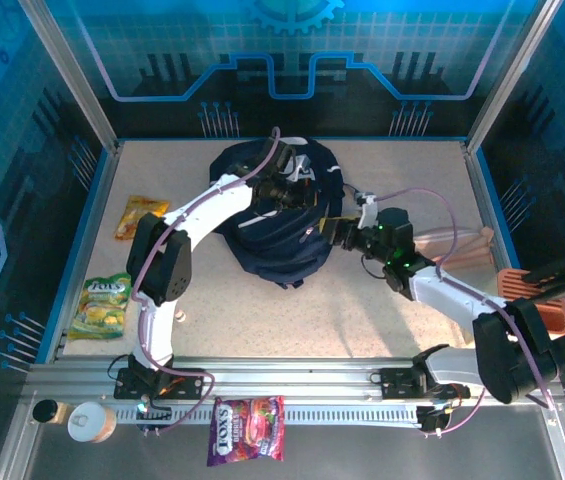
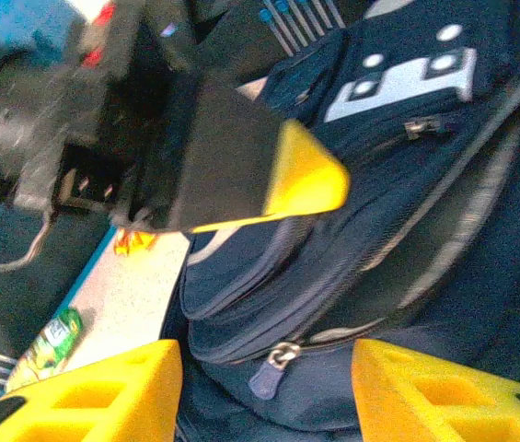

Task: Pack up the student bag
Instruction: Unzip the student bag at the center of the table.

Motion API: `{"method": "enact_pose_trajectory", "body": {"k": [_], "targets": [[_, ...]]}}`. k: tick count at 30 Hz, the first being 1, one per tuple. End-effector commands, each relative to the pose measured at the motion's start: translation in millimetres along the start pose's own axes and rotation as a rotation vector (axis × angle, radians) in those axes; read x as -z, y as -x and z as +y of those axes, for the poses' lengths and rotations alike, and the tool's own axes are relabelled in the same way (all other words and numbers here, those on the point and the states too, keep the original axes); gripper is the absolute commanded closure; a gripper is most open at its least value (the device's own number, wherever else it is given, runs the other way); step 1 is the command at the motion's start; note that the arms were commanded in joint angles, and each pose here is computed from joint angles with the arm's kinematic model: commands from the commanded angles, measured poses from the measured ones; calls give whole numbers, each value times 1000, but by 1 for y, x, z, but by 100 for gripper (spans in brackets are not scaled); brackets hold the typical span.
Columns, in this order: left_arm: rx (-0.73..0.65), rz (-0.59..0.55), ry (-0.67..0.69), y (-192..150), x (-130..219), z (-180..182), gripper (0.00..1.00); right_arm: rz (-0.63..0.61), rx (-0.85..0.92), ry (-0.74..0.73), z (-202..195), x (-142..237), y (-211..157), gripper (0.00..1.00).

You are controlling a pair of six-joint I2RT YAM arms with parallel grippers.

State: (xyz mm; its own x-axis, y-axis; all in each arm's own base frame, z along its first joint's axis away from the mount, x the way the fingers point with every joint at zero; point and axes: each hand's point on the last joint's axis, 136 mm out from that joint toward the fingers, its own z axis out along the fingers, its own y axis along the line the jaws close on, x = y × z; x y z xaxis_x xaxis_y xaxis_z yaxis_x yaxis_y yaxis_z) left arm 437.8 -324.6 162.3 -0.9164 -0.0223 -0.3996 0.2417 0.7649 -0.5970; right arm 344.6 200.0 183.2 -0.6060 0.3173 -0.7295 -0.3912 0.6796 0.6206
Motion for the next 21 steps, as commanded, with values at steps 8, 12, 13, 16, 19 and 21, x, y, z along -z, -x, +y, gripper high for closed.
{"method": "enact_pose_trajectory", "body": {"k": [8,12,13,16,19,21], "targets": [[-81,-98,-88,11,45,-26,100,121,-491,14,-23,-17,11,41],[-90,-86,-92,2,47,-26,100,209,-577,34,-16,-35,6,40],[-88,-84,-90,1,47,-25,100,225,-584,40,-13,-39,4,40],[-86,-80,-85,-4,49,-22,100,270,-612,42,-11,-52,-3,42],[-85,-77,-84,-10,51,-20,100,268,-644,55,-12,-60,-4,43],[-85,-75,-82,-14,52,-18,100,260,-659,73,-11,-65,-3,43]]}}
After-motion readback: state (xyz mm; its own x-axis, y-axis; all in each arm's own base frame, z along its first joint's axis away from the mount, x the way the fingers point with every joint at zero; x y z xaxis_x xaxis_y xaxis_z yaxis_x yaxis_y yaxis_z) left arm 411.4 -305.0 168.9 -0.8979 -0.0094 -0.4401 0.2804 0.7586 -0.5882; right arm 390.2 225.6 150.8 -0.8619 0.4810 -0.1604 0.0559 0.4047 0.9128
